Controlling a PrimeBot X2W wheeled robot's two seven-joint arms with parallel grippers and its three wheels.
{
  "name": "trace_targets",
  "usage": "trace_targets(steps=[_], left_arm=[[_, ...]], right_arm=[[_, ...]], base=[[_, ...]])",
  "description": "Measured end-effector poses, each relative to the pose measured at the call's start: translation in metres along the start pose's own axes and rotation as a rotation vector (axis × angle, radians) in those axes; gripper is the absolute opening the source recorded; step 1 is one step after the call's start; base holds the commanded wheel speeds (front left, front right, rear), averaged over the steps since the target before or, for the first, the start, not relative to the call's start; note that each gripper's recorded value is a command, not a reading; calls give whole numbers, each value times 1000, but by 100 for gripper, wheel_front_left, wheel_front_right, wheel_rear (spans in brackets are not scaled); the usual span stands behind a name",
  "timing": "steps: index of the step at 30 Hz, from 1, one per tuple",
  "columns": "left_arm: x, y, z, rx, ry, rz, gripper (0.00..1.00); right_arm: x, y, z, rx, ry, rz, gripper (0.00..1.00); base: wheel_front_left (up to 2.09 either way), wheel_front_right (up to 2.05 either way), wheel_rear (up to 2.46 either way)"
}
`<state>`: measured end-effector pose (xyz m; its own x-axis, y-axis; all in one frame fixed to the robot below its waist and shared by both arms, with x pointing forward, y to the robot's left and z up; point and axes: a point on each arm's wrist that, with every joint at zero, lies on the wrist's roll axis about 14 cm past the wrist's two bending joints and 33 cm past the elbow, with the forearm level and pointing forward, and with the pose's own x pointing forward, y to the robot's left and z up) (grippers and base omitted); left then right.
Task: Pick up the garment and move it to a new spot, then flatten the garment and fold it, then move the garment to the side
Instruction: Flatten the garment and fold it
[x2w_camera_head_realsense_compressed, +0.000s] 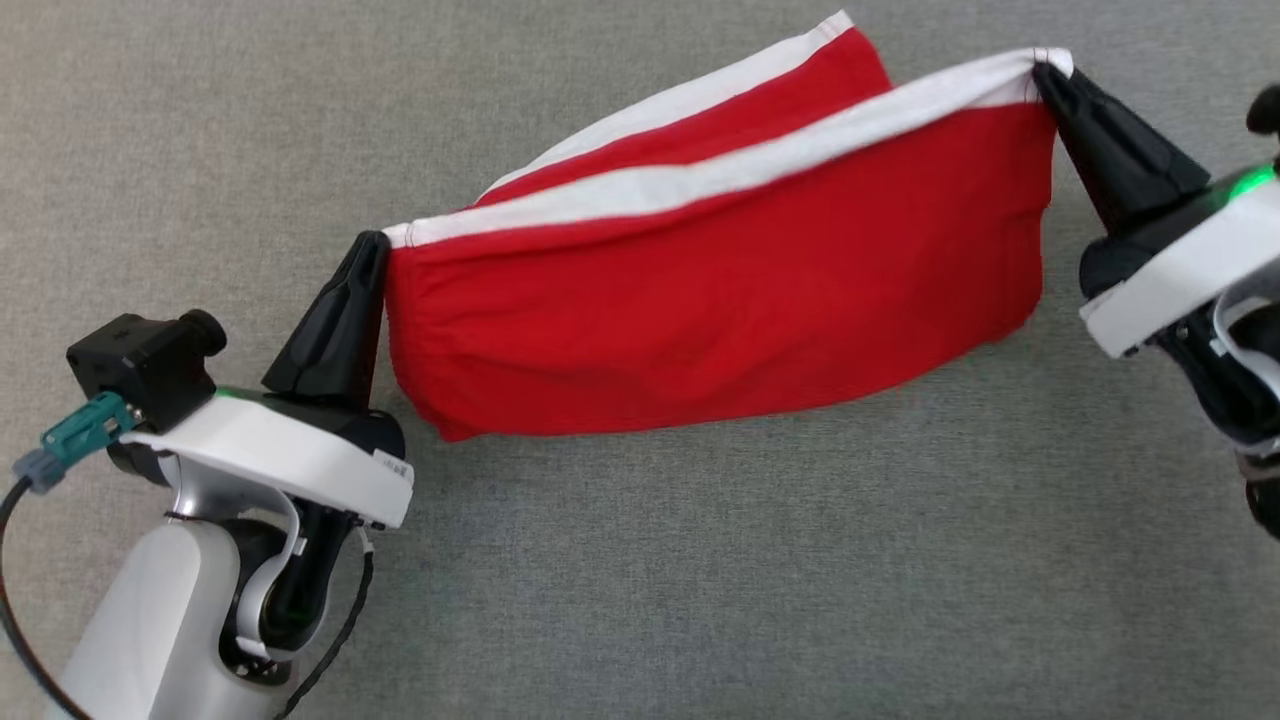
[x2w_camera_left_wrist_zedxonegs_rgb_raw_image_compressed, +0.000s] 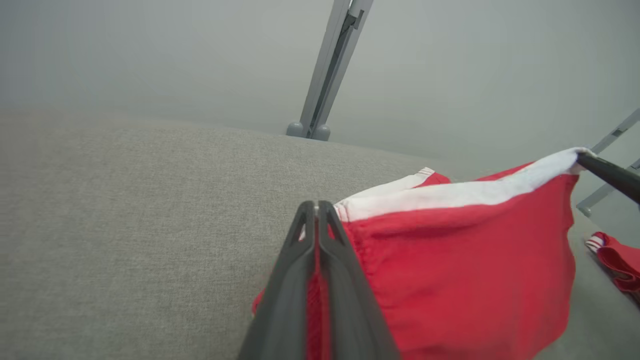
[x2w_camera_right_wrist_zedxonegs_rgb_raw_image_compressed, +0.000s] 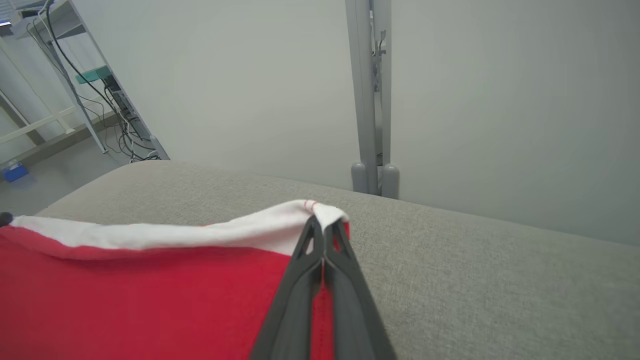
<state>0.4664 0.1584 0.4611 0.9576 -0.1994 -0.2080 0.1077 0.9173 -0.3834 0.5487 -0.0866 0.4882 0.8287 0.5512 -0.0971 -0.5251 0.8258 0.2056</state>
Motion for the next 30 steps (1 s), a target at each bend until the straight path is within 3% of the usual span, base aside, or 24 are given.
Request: trace_targets(steps=[10,21,22,23,24,25,27,28,30], left_arm=[[10,39,-19,-24,17,112,0],[18,48,-42,-42,73,113,0],[20,49,-45,-46,77,112,0],[20,49,-45,-46,77,112,0],[21,47,-46,-58,76,107,0],[21,47,-46,-58,76,107,4],[22,46,-45,-72,61,100,52],[21,45,-44,-76,58,96,100],[20,46,-37,-81,26,100,100]], right_arm=[[86,4,-40,-4,147,111,0],[116,6,-71,16,243,138,0],[118,5,-75,25,255,135,27],[118,5,-75,25,255,135,100],[118,3,-74,33,249,128,100],[118,3,-74,33,249,128,100],[117,-1,-71,49,235,114,100],[116,-4,-70,54,230,105,100],[112,-8,-63,58,204,91,100]], base=[[0,0,0],[0,0,0],[0,0,0],[0,0,0],[0,0,0],[0,0,0],[0,0,0],[0,0,0],[0,0,0]])
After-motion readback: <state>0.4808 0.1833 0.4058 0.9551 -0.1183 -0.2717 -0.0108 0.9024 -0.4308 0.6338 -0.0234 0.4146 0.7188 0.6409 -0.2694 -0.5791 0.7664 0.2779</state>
